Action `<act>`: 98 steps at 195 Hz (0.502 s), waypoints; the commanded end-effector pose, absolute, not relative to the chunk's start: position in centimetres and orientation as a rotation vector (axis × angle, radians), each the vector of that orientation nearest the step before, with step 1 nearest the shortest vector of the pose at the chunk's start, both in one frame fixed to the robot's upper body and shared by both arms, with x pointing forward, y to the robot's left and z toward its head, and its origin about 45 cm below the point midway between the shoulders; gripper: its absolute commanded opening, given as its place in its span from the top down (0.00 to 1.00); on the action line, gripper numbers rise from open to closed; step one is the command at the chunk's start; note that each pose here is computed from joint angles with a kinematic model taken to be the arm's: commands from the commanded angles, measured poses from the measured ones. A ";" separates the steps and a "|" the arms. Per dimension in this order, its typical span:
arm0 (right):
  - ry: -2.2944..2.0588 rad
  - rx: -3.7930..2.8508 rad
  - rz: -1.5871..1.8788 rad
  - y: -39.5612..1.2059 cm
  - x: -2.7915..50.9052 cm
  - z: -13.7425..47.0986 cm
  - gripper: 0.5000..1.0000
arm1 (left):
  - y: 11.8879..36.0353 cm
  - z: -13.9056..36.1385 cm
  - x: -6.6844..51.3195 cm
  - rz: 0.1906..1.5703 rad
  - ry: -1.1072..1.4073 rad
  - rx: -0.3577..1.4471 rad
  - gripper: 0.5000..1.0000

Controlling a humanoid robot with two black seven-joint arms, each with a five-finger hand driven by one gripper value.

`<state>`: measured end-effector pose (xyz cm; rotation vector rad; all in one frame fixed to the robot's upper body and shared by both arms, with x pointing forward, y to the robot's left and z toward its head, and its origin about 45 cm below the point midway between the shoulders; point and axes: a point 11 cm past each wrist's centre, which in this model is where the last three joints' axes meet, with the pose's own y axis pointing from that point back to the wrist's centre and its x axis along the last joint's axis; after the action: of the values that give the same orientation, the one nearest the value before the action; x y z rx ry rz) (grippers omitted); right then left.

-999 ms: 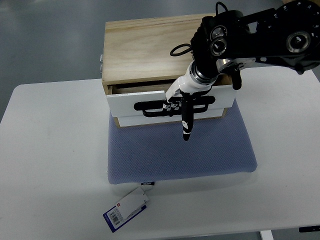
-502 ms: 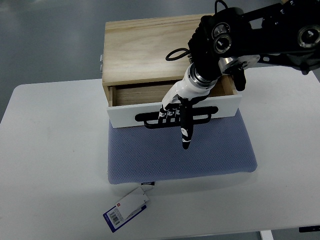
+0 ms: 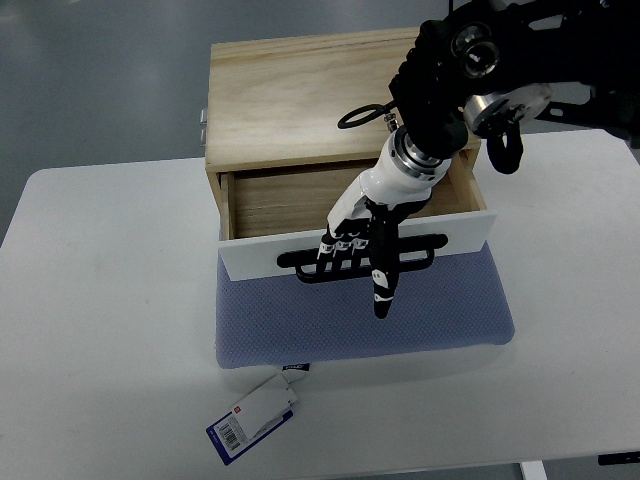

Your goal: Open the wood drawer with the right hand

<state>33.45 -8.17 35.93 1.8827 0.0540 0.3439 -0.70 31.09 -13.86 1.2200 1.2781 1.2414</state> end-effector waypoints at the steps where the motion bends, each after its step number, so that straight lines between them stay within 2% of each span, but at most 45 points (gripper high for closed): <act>1: 0.053 1.890 0.336 -8.5 33.3 36.1 0.11 | 31.1 -13.9 -0.7 1.241 1.278 1.220 0.00; 75: 0.028 1.944 0.390 -7.3 33.1 39.3 0.11 | 31.1 -13.9 -0.7 1.241 1.278 1.220 0.00; 98: -0.015 1.999 0.446 -6.5 33.1 42.7 0.11 | 31.1 -13.9 -0.7 1.241 1.278 1.220 0.00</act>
<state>33.10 -7.12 40.40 1.9594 0.0131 0.4049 -0.69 31.09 -13.86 1.2199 1.2782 1.2416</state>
